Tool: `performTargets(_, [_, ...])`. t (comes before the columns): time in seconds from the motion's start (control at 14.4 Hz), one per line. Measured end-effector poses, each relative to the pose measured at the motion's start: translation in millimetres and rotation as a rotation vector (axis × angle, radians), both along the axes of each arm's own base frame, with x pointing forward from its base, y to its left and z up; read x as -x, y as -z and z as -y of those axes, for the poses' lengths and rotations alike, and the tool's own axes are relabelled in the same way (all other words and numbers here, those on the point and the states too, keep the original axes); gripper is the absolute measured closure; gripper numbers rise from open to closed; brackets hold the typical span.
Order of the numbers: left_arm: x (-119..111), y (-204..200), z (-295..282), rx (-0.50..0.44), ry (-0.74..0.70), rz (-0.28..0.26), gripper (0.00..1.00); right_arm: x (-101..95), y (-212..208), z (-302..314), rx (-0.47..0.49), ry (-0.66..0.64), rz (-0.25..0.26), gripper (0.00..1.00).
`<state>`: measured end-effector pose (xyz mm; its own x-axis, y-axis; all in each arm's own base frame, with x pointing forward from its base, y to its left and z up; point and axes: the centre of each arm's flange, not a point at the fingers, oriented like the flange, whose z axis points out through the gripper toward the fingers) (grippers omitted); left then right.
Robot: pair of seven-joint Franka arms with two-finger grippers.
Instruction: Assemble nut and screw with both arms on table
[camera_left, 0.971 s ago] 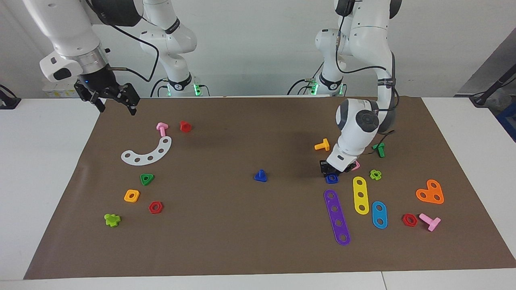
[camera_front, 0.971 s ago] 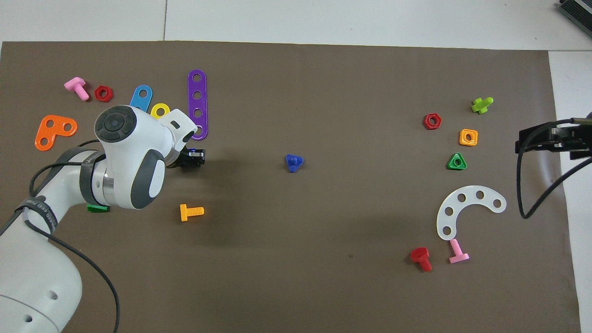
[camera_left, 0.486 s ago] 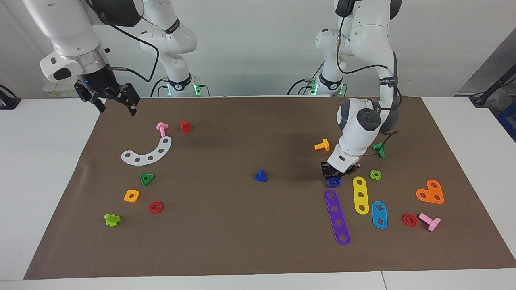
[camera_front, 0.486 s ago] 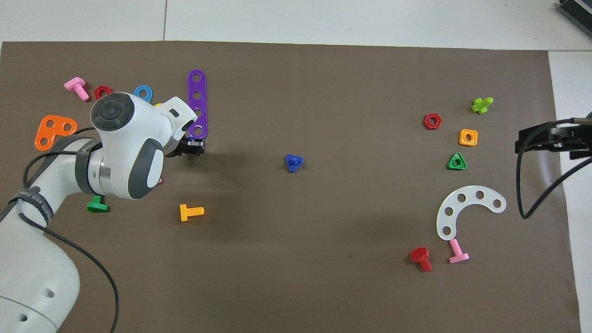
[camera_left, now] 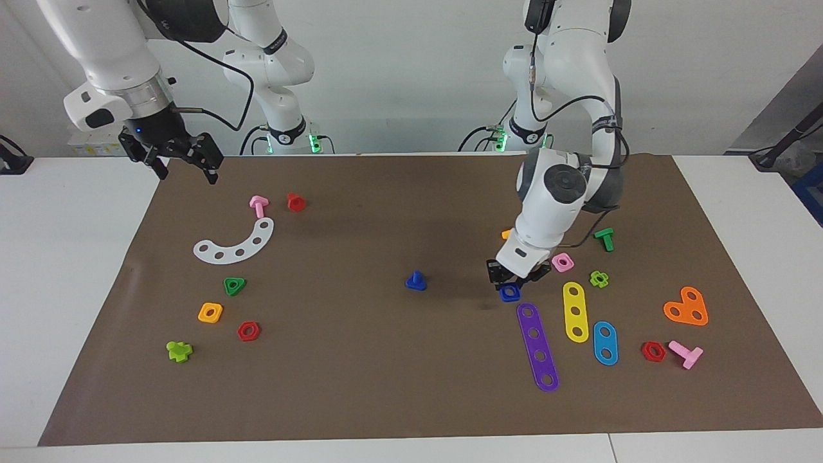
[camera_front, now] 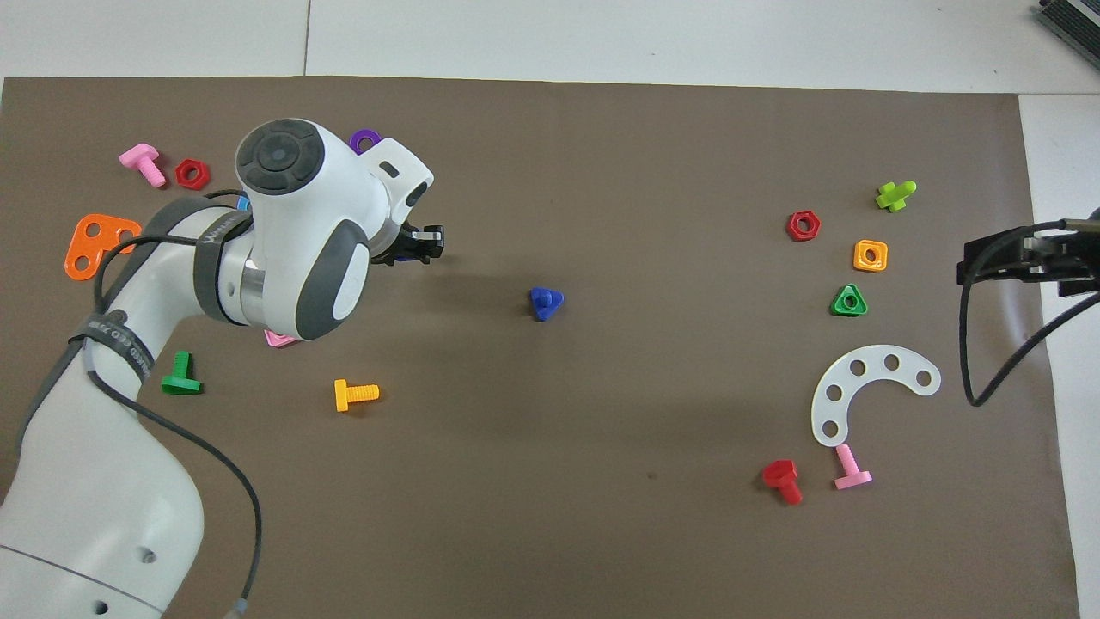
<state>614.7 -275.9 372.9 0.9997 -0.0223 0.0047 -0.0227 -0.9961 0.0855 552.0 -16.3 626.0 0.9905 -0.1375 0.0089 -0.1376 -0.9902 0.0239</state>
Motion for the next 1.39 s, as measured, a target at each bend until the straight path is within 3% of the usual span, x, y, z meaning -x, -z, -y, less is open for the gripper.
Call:
performTargets(0.28, [13.6, -7.6, 75.0, 0.019, -0.012, -0.005, 0.54, 0.0, 0.0, 0.0, 0.0, 0.0, 0.0, 0.0])
performTargets(0.69, [41.9, -1.6, 130.2, 0.042, -0.012, -0.032, 0.54, 0.0, 0.0, 0.0, 0.0, 0.0, 0.0, 0.0])
performTargets(1.39, [51.0, 9.8, 143.5, 0.038, -0.019, -0.049, 0.54, 0.0, 0.0, 0.0, 0.0, 0.0, 0.0, 0.0])
